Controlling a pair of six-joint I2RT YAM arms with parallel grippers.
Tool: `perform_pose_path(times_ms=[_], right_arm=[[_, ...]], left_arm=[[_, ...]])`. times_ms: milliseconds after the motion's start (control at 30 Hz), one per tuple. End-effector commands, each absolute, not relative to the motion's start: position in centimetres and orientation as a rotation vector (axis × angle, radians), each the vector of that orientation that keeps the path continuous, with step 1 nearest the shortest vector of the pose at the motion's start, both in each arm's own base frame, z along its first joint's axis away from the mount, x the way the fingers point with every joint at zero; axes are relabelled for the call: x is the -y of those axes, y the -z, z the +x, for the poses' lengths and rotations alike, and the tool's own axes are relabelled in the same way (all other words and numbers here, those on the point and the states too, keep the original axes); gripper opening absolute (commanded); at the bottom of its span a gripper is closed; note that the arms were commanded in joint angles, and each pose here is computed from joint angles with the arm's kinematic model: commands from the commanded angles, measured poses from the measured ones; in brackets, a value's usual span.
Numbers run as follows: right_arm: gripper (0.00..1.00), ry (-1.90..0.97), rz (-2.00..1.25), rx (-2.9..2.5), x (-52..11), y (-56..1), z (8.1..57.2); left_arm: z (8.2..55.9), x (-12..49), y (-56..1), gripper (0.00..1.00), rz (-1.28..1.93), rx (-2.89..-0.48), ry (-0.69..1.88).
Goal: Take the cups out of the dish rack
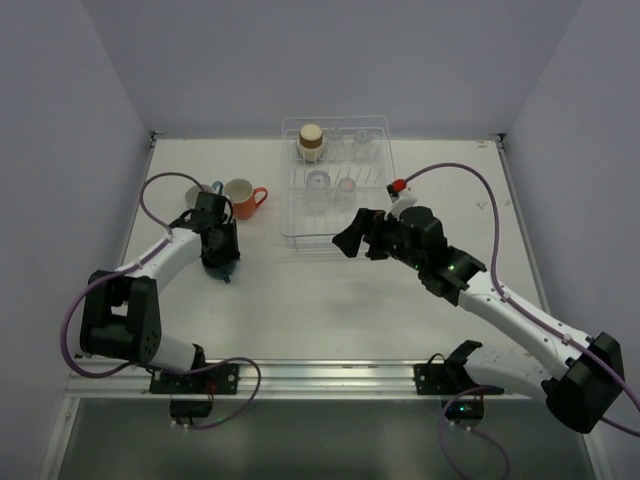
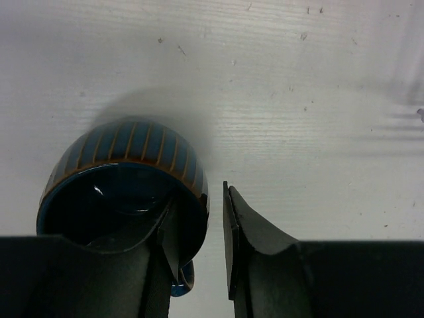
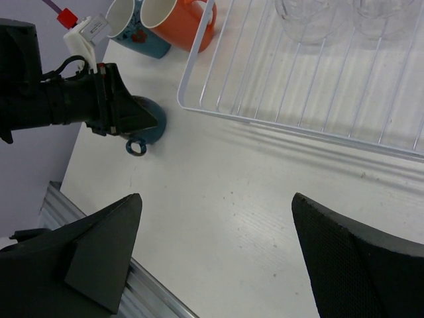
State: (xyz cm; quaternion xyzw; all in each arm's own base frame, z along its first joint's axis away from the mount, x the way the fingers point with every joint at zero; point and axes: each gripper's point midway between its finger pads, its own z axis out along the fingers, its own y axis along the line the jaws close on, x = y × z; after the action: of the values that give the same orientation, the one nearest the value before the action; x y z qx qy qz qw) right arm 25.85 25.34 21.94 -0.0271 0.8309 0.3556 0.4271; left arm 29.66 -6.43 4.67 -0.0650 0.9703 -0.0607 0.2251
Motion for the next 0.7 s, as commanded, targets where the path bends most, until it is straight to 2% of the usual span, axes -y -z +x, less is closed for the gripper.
perform_pose_path(times_ms=[0, 167, 267, 300, 367, 400, 467, 567, 667], right_arm=[[0.98, -0.866, -0.078, -2.018, -25.5, -24.1, 26.8], [0.98, -0.826, -0.069, -2.005, -25.3, -24.5, 27.5], [0.96, -0.752, -0.074, -2.010, -24.8, -24.5, 28.5], [0.96, -0.731, -0.081, -2.015, -24.8, -24.5, 28.7], [0.93, -0.665, -0.093, -2.026, -24.7, -24.6, 29.8], [0.91, -0.638, -0.093, -2.031, -24.6, -24.5, 30.2], [0.88, -0.585, -0.101, -2.024, -24.7, -25.2, 31.3], [0.88, -0.489, -0.122, -2.050, -25.2, -24.6, 33.6], [0.92, -0.417, -0.163, -2.092, -26.4, -23.4, 35.8]], left_arm=[[31.0, 6.1, -5.5, 0.36, -0.154, -2.609, 0.160], [30.7, 5.4, -5.5, 0.40, -0.161, -2.604, 0.109], [31.5, 5.2, -7.6, 0.52, -0.165, -2.535, 0.106], [32.3, 5.4, -9.4, 0.62, -0.168, -2.490, 0.124], [32.8, 5.9, -12.5, 0.73, -0.175, -2.403, 0.174], [33.1, 6.2, -14.0, 0.86, -0.175, -2.364, 0.199], [33.9, 6.5, -18.2, 0.97, -0.176, -2.250, 0.239], [33.8, 7.4, -23.2, 1.00, -0.158, -2.118, 0.328], [32.4, 9.3, -26.4, 1.00, -0.094, -2.002, 0.479]])
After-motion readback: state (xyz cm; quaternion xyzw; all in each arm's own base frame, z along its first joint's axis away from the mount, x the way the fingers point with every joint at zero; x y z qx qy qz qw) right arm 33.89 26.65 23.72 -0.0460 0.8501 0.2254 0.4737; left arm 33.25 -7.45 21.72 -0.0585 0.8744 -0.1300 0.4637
